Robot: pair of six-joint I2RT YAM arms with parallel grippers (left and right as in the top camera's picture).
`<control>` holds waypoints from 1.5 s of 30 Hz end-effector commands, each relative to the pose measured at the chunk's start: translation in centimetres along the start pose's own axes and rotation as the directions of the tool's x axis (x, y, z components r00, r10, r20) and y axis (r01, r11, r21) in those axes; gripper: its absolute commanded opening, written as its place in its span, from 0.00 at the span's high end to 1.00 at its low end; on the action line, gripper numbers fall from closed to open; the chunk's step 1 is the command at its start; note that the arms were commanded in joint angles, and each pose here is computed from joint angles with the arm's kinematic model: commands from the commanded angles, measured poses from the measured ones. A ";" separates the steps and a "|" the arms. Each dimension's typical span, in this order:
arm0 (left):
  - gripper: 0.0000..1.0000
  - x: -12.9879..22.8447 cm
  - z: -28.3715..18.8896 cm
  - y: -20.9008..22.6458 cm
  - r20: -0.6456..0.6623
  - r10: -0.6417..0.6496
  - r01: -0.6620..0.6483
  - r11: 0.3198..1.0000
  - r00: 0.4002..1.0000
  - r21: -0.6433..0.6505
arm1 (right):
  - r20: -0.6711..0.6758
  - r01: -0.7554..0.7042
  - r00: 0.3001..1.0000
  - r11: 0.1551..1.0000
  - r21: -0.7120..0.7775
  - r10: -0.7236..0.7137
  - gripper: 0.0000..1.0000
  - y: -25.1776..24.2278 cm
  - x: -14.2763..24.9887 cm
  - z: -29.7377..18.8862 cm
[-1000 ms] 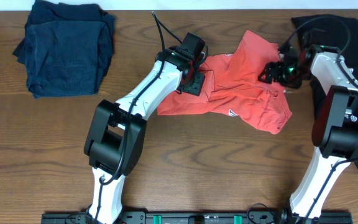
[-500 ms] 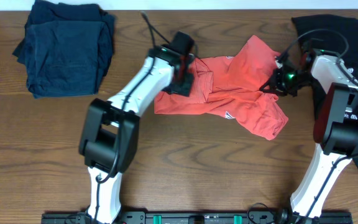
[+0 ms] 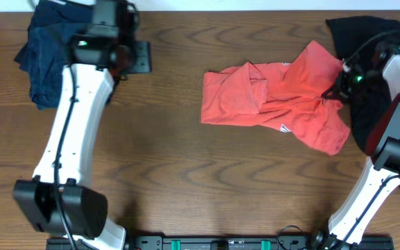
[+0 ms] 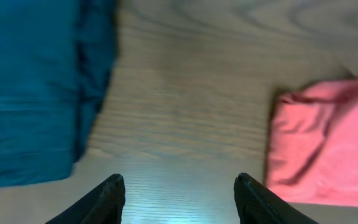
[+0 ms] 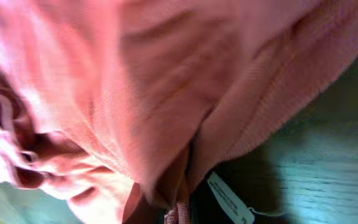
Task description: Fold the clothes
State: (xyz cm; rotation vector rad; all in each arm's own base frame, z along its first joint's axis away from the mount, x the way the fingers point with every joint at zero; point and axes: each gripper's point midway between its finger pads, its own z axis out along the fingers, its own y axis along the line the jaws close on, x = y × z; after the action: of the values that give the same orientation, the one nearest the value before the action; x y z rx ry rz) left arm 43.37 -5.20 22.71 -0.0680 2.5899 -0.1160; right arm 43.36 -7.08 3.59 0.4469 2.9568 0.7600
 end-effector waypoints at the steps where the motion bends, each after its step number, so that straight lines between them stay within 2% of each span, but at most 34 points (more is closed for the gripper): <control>1: 0.41 0.2 0.3 1.7 -0.020 -0.019 0.019 0.999 1.000 -0.033 | 0.052 0.081 0.995 0.997 0.003 -0.081 0.99 2.1 -1.8 -2.2; 8: 0.41 1.5 0.9 2.4 -0.067 0.001 -0.004 0.999 0.998 -0.044 | 0.023 0.192 0.981 0.981 -0.003 -0.192 0.99 8.5 -1.3 -3.2; 16: 0.41 2.0 1.3 2.4 -0.084 0.001 -0.005 0.999 0.996 -0.047 | -0.040 0.359 0.932 0.933 -0.013 -0.359 0.99 17.8 1.5 -0.4; 25: 0.41 2.7 2.0 2.5 -0.119 0.017 -0.023 0.999 0.993 -0.049 | -0.045 0.499 0.866 0.864 0.058 -0.498 0.99 26.2 4.9 1.8; 32: 0.41 2.9 2.7 2.6 -0.137 0.017 -0.024 0.998 0.990 -0.051 | -0.015 0.595 0.801 0.793 0.131 -0.598 0.99 30.4 6.5 4.2; 37: 0.41 3.0 2.9 2.6 -0.141 0.016 -0.024 0.998 0.990 -0.051 | -0.011 0.652 0.755 0.749 0.115 -0.656 0.99 33.3 8.6 5.6; 45: 0.41 2.7 3.0 2.6 -0.132 0.017 -0.024 0.998 0.991 -0.051 | -0.145 0.728 0.684 0.680 0.085 -0.715 0.97 34.5 14.5 7.5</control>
State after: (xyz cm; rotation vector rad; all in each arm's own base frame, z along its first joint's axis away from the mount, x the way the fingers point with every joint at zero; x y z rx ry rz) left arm 42.61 -3.23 19.71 -0.0627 2.6962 -0.0660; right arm 40.97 28.14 13.77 -0.7017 2.8741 0.4679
